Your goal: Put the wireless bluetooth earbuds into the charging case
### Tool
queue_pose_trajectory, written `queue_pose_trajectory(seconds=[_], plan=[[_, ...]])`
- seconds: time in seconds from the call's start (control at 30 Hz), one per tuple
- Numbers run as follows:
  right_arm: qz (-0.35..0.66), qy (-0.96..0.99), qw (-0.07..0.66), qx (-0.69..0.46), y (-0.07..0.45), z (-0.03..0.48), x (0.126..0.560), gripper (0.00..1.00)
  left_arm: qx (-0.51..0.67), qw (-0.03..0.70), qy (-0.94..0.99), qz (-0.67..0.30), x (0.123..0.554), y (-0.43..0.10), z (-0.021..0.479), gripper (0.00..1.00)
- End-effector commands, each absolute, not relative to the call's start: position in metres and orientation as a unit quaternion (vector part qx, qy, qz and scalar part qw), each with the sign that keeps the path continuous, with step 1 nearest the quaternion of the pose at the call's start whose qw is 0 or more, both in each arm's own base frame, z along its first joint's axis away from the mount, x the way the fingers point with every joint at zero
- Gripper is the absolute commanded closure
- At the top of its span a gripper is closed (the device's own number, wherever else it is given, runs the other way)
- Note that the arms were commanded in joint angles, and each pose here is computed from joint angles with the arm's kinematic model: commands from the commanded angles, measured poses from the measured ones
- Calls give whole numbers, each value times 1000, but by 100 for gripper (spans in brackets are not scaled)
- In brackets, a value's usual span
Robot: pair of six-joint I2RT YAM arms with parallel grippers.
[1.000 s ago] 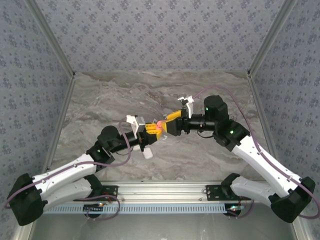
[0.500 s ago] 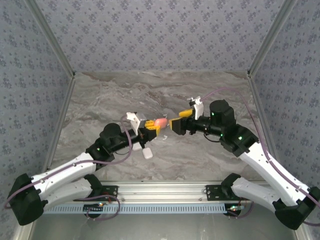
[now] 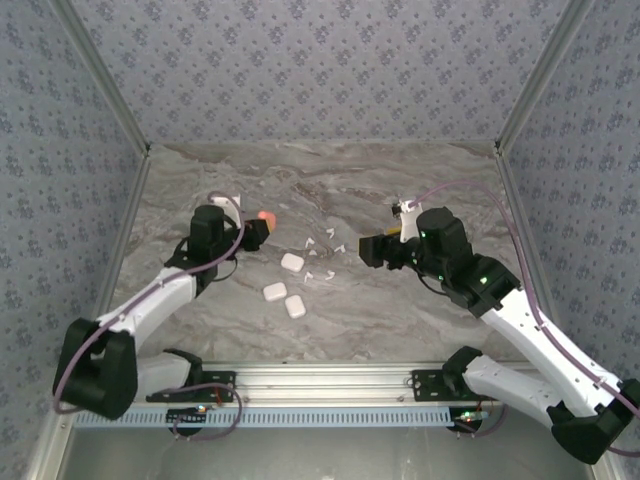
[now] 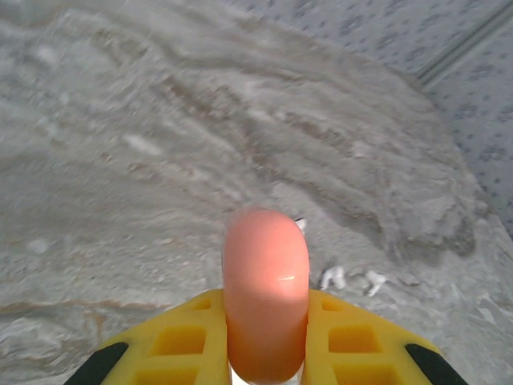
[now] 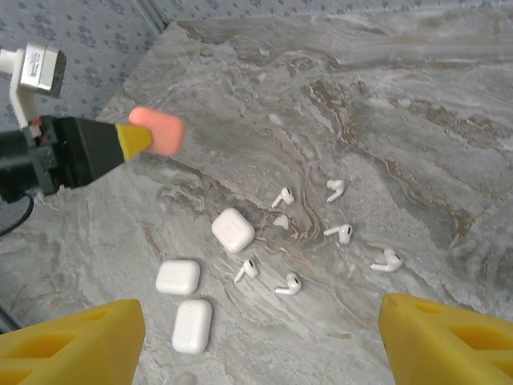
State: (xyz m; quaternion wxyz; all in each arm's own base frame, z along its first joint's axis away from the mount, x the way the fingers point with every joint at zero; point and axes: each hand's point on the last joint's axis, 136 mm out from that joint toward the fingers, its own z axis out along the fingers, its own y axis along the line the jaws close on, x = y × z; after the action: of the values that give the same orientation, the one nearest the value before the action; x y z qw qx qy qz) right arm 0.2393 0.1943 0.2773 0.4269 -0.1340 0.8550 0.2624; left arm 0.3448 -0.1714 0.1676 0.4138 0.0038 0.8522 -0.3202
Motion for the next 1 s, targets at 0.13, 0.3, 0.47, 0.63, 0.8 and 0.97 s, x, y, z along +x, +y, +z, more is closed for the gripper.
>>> queue_pose_trajectory(seconds=[0.13,0.3,0.47,0.63,0.8,0.97], plan=[[244,873,406,-115,185,261,237,21,-15,355,866,-353,376,-175,149,100],[243,876,401,-110,183,256,234,21,-29,315,873,-371,393,-176,125,100],[242,878,398,-108,181,252,233,21,-30,285,880,-379,403,-181,105,99],[238,882,393,-107,179,249,232,20,-34,269,886,-376,409,-180,88,92],[236,884,390,-108,179,246,231,20,-37,253,890,-378,414,-174,73,85],[234,885,388,-107,178,244,231,20,-40,243,891,-382,417,-170,64,71]])
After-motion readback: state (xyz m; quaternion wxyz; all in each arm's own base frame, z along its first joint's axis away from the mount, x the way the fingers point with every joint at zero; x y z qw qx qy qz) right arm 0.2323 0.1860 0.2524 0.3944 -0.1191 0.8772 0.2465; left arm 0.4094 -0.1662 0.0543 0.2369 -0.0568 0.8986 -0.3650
